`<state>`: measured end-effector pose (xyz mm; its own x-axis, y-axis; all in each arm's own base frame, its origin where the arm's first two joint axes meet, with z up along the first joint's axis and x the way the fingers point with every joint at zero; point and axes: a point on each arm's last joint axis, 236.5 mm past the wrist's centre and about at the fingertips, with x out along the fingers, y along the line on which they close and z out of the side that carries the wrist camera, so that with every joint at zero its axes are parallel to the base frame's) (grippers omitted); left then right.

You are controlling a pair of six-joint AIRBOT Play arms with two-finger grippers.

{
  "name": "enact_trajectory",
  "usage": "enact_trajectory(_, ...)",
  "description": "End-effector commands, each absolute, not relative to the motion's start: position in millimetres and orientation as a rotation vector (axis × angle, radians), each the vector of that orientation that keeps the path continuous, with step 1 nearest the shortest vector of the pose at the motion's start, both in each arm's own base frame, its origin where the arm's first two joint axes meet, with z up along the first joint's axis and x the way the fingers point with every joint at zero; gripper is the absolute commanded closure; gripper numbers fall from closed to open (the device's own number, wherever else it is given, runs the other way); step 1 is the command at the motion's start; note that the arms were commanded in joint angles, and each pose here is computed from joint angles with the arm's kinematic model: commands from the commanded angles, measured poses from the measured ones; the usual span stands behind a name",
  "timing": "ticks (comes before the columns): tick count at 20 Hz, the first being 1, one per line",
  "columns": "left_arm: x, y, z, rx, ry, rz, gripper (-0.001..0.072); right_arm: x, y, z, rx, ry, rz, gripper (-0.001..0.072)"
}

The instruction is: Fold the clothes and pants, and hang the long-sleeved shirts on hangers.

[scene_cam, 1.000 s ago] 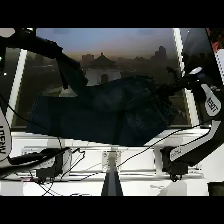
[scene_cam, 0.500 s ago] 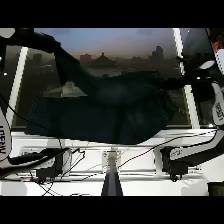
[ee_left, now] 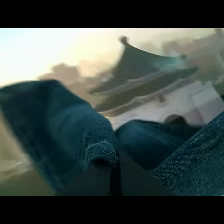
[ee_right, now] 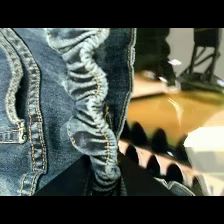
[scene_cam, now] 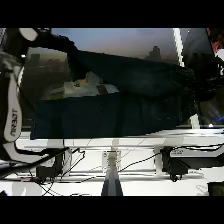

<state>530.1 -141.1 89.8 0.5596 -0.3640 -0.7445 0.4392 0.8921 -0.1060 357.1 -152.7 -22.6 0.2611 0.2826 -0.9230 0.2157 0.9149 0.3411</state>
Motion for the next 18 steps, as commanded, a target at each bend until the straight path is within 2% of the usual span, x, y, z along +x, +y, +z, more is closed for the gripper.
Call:
enact_trajectory(1,534,-170,39,0.065,0.930,-0.523,0.0685,342,-167,-23,0.458,1.353,-0.016,0.0651)
enact_trajectory(4,530,-169,56,0.154,0.890,-0.553,0.0685,343,-165,-17,0.440,1.338,0.006,0.0652)
enact_trajectory(7,507,-144,105,0.405,0.827,-0.576,0.0685,349,-177,3,0.368,1.263,-0.034,0.0652)
enact_trajectory(10,443,-95,151,0.672,0.910,-0.552,0.0685,347,-187,18,0.315,1.228,-0.076,0.0652)
enact_trajectory(12,404,-81,184,0.805,0.893,-0.588,0.0685,345,-189,20,0.304,1.230,-0.083,0.0651)
enact_trajectory(15,380,-94,208,0.856,0.806,-0.686,0.0686,347,-189,20,0.304,1.224,-0.086,0.0651)
enact_trajectory(18,394,-118,167,0.913,0.813,-0.864,0.0685,347,-189,20,0.304,1.224,-0.086,0.0651)
